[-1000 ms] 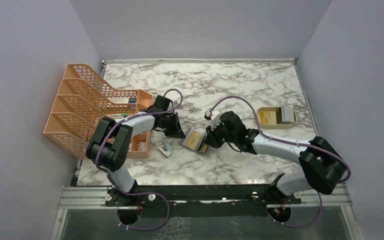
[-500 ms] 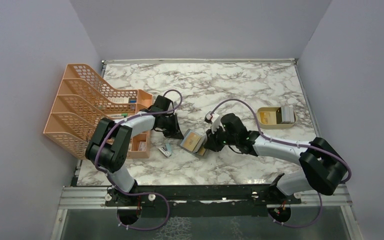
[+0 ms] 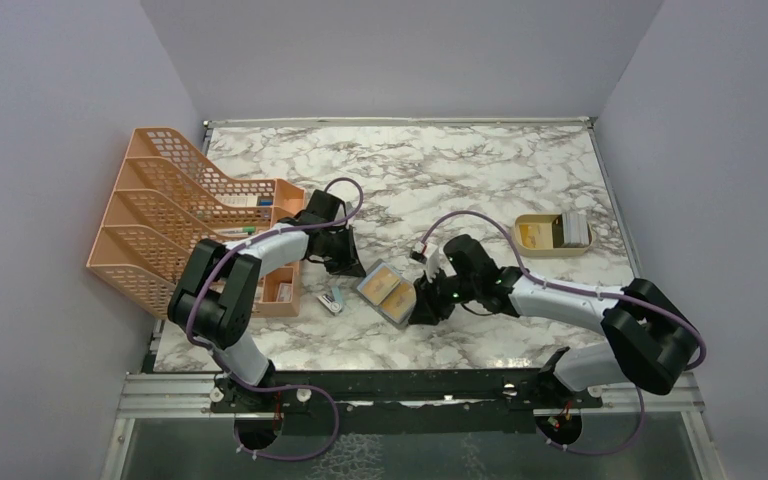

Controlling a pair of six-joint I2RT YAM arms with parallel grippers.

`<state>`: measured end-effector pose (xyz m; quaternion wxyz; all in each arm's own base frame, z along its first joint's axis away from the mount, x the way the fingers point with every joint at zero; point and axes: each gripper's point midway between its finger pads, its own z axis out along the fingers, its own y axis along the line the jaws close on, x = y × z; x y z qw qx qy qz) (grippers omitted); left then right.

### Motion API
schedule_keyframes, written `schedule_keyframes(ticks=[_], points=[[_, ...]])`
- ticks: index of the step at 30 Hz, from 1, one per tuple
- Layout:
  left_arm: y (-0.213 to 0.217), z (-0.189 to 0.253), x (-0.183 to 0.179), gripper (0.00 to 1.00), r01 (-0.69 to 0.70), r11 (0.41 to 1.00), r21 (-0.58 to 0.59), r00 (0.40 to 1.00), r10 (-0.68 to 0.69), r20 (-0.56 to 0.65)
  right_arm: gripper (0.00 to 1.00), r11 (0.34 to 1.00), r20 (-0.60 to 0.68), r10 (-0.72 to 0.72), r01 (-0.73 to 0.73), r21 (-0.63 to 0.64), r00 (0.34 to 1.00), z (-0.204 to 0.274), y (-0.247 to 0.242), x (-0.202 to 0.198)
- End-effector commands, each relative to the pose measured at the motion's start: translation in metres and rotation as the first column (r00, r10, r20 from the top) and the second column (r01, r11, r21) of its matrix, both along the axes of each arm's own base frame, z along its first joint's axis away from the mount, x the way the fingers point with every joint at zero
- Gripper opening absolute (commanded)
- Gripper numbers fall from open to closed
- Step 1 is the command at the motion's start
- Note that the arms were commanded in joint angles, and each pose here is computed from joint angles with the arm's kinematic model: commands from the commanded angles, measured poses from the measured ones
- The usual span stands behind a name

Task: Put the credit cards into the card holder
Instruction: Close the card holder at the center of the board.

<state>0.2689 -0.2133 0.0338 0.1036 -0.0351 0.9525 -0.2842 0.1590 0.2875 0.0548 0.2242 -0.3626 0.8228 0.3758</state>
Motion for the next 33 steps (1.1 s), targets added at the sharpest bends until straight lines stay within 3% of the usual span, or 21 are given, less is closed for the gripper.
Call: schedule_keyframes(ticks=[1, 6, 9, 12, 14, 16, 19, 26, 33], points=[[0.005, 0.009, 0.008, 0.00, -0.024, 1.000, 0.020, 0.998, 0.023, 0.054, 0.32, 0.996, -0.121, 0.082, -0.080, 0.026, 0.989, 0.005, -0.001, -0.030], [0.005, 0.011, 0.008, 0.00, -0.026, 1.000, 0.016, 0.998, 0.025, 0.058, 0.33, 0.999, -0.246, 0.025, -0.030, -0.017, 0.969, -0.005, -0.006, -0.041], [0.004, 0.014, 0.008, 0.00, -0.031, 0.999, 0.009, 0.998, 0.031, 0.062, 0.33, 0.985, -0.260, -0.166, 0.145, -0.098, 0.951, -0.005, -0.013, -0.026], [0.002, 0.022, 0.007, 0.00, -0.036, 0.999, -0.019, 0.997, 0.037, 0.071, 0.33, 0.895, -0.287, -0.445, 0.413, -0.168, 0.848, 0.003, -0.023, -0.008], [-0.004, 0.030, 0.005, 0.00, -0.032, 0.997, -0.067, 0.996, 0.037, 0.077, 0.33, 0.844, -0.332, -0.534, 0.514, -0.153, 0.778, 0.011, -0.024, -0.005], [-0.012, 0.040, 0.001, 0.01, -0.021, 0.991, -0.129, 0.997, 0.031, 0.076, 0.34, 0.805, -0.348, -0.581, 0.582, -0.114, 0.735, 0.018, -0.026, -0.001], [-0.020, 0.049, -0.006, 0.12, -0.017, 0.979, -0.202, 0.997, 0.033, 0.076, 0.35, 0.747, -0.318, -0.649, 0.659, -0.093, 0.691, 0.022, -0.035, 0.009], [-0.033, 0.058, -0.019, 0.25, 0.005, 0.958, -0.288, 0.998, 0.015, 0.068, 0.44, 0.684, -0.366, -0.703, 0.721, -0.112, 0.610, 0.027, -0.027, 0.020], [-0.040, 0.059, -0.026, 0.27, 0.020, 0.950, -0.313, 0.998, -0.002, 0.060, 0.46, 0.615, -0.352, -0.771, 0.763, -0.198, 0.530, 0.018, -0.023, 0.037]])
